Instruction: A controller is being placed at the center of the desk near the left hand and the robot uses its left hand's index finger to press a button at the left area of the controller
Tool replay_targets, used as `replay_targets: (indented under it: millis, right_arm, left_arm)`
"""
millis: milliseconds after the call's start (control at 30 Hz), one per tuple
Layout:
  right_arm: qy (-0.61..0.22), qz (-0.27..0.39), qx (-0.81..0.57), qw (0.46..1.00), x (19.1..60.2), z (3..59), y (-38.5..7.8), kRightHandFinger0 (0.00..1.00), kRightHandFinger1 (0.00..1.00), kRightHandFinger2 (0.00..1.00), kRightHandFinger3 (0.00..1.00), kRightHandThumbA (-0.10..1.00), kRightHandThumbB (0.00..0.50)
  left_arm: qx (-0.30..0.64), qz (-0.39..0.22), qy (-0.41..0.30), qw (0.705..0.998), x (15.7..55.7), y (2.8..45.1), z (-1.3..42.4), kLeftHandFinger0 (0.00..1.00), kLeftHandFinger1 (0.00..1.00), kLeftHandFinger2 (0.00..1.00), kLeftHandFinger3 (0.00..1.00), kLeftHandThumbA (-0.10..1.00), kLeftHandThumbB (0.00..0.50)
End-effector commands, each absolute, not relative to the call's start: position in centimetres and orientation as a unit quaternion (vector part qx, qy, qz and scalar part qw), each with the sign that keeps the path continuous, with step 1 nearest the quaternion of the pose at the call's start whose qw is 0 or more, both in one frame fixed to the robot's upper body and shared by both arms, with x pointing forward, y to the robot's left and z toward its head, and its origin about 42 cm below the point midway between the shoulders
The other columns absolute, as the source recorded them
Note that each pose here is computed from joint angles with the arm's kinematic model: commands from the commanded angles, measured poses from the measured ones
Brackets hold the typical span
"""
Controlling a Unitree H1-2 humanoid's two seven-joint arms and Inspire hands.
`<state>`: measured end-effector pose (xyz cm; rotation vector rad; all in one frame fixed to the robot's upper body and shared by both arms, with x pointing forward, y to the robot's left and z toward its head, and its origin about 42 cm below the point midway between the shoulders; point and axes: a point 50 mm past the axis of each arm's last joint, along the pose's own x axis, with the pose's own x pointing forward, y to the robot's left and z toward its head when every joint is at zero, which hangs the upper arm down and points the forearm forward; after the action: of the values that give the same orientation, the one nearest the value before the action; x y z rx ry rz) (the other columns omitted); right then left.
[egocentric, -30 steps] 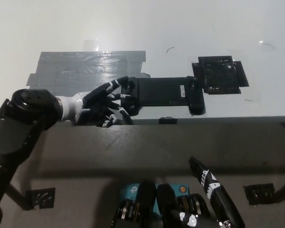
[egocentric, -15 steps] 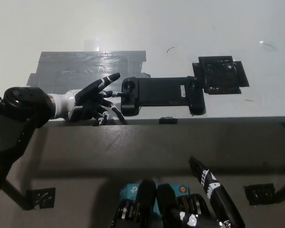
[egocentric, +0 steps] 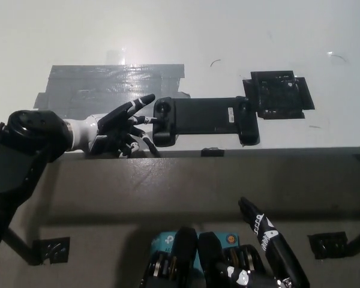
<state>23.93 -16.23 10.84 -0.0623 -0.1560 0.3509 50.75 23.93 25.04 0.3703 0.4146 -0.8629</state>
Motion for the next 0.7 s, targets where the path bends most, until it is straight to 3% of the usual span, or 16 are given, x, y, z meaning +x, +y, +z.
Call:
replay_targets:
  millis: [0,100,167,233,333,467,567,600,633,667]
  right_arm:
    - [-0.116,0.173,-0.029,0.978,24.4,12.2,-16.0,1.0,1.0,1.0,1.0,0.87,0.213]
    - [-0.116,0.174,-0.028,0.977,24.5,12.4,-16.0,1.0,1.0,1.0,1.0,0.86,0.211]
    - [-0.116,0.175,-0.027,0.977,24.6,12.3,-15.9,1.0,1.0,1.0,1.0,0.86,0.212]
    - [-0.115,0.174,-0.026,0.978,24.6,12.3,-15.9,1.0,1.0,1.0,1.0,0.86,0.219]
    - [-0.116,0.175,-0.026,0.977,24.7,12.4,-15.9,1.0,1.0,1.0,1.0,0.86,0.219]
    - [-0.12,0.174,-0.026,0.977,25.0,12.5,-16.0,1.0,1.0,1.0,1.0,0.86,0.216]
    - [-0.122,0.175,-0.026,0.977,25.1,12.7,-16.0,1.0,1.0,1.0,1.0,0.86,0.219]
    - [-0.123,0.176,-0.026,0.976,25.2,12.7,-16.0,1.0,1.0,1.0,1.0,0.86,0.219]
    - [-0.123,0.176,-0.027,0.976,25.2,12.7,-16.0,1.0,1.0,1.0,1.0,0.86,0.219]
    - [-0.123,0.176,-0.029,0.976,25.1,12.8,-16.0,1.0,1.0,1.0,1.0,0.86,0.213]
  left_arm:
    - [0.193,-0.408,0.188,0.872,51.3,23.8,27.0,0.03,0.16,0.48,1.0,1.0,0.459]
    - [0.205,-0.406,0.192,0.87,51.5,23.8,27.1,0.09,0.18,0.48,1.0,1.0,0.481]
    - [0.221,-0.408,0.197,0.864,51.6,23.6,27.2,0.09,0.24,0.53,1.0,1.0,0.49]
    - [0.239,-0.407,0.201,0.858,51.6,23.5,27.2,0.19,0.34,0.61,1.0,1.0,0.482]
    - [0.269,-0.411,0.218,0.843,51.7,23.5,27.0,0.23,0.37,0.63,1.0,1.0,0.492]
    - [0.287,-0.404,0.23,0.838,52.0,23.8,27.1,0.01,0.18,0.51,1.0,1.0,0.499]
    - [0.338,-0.396,0.237,0.821,52.0,24.0,27.7,0.0,0.13,0.5,1.0,1.0,0.5]
    - [0.343,-0.396,0.238,0.818,52.0,24.1,27.7,0.08,0.17,0.54,1.0,1.0,0.498]
    - [0.355,-0.397,0.243,0.811,52.0,24.2,27.8,0.17,0.29,0.65,1.0,1.0,0.497]
    - [0.364,-0.394,0.252,0.806,52.1,24.4,27.7,0.32,0.45,0.8,1.0,1.0,0.5]
